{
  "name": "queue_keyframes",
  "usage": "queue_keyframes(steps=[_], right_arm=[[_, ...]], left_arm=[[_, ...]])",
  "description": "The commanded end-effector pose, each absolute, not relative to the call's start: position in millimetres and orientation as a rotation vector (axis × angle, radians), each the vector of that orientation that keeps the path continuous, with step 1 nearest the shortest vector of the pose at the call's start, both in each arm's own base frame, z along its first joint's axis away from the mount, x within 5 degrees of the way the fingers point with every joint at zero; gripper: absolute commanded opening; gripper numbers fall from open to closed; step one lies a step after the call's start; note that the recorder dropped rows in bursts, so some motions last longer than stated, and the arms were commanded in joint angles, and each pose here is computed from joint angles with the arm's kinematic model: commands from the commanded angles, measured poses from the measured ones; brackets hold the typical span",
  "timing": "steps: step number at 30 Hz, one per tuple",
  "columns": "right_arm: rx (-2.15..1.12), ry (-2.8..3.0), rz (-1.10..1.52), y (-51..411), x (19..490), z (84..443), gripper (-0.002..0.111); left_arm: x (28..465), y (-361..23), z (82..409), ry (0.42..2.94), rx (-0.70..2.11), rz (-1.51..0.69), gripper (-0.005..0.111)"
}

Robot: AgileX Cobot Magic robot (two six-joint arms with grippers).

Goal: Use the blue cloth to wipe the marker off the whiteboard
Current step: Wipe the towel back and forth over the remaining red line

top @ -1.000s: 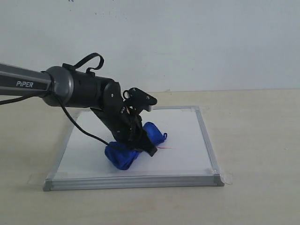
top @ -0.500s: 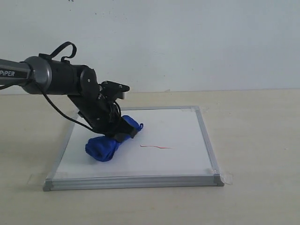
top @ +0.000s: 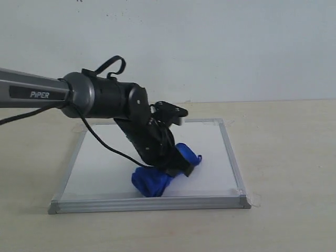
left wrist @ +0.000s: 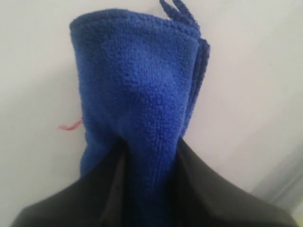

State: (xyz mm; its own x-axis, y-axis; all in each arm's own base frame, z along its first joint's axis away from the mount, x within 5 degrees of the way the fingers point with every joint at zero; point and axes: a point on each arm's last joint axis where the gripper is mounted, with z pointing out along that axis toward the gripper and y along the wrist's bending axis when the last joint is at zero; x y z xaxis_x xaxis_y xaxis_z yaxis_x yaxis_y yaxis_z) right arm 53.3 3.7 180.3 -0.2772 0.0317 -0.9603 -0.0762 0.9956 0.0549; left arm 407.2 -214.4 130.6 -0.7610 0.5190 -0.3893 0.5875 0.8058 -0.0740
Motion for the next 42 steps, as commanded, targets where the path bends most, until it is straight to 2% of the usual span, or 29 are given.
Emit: queue_keyframes(steps=[1, 7, 11, 19, 22, 28, 31, 35, 42], right_arm=[[-0.032, 1.839, 0.093, 3, 53, 181, 0.0], [-0.032, 1.839, 0.093, 3, 53, 181, 0.0], [-0.032, 1.839, 0.093, 3, 53, 181, 0.0], [-0.032, 1.839, 0.093, 3, 53, 181, 0.0], [-0.032, 1.839, 0.093, 3, 53, 181, 0.0], [-0.032, 1.839, 0.093, 3, 53, 181, 0.0], [-0.032, 1.839, 0.093, 3, 53, 181, 0.0], [-0.032, 1.839, 0.093, 3, 53, 181, 0.0], [-0.032, 1.839, 0.093, 3, 53, 181, 0.0]], left_arm=[[382, -252, 124, 2.638, 0.993, -0.319, 0.004], [390, -247, 125, 2.587, 0.971, -0.274, 0.004], [411, -213, 125, 2.622, 0.794, -0.143, 0.004], [434, -155, 123, 2.725, 0.502, -0.118, 0.004], [431, -163, 123, 2.743, 0.447, -0.212, 0.004], [410, -220, 127, 2.627, 0.744, -0.433, 0.004], [403, -239, 129, 2.552, 0.828, -0.468, 0.004], [412, -237, 132, 2.492, 0.787, -0.438, 0.004], [439, -195, 116, 2.598, 0.637, -0.386, 0.004]])
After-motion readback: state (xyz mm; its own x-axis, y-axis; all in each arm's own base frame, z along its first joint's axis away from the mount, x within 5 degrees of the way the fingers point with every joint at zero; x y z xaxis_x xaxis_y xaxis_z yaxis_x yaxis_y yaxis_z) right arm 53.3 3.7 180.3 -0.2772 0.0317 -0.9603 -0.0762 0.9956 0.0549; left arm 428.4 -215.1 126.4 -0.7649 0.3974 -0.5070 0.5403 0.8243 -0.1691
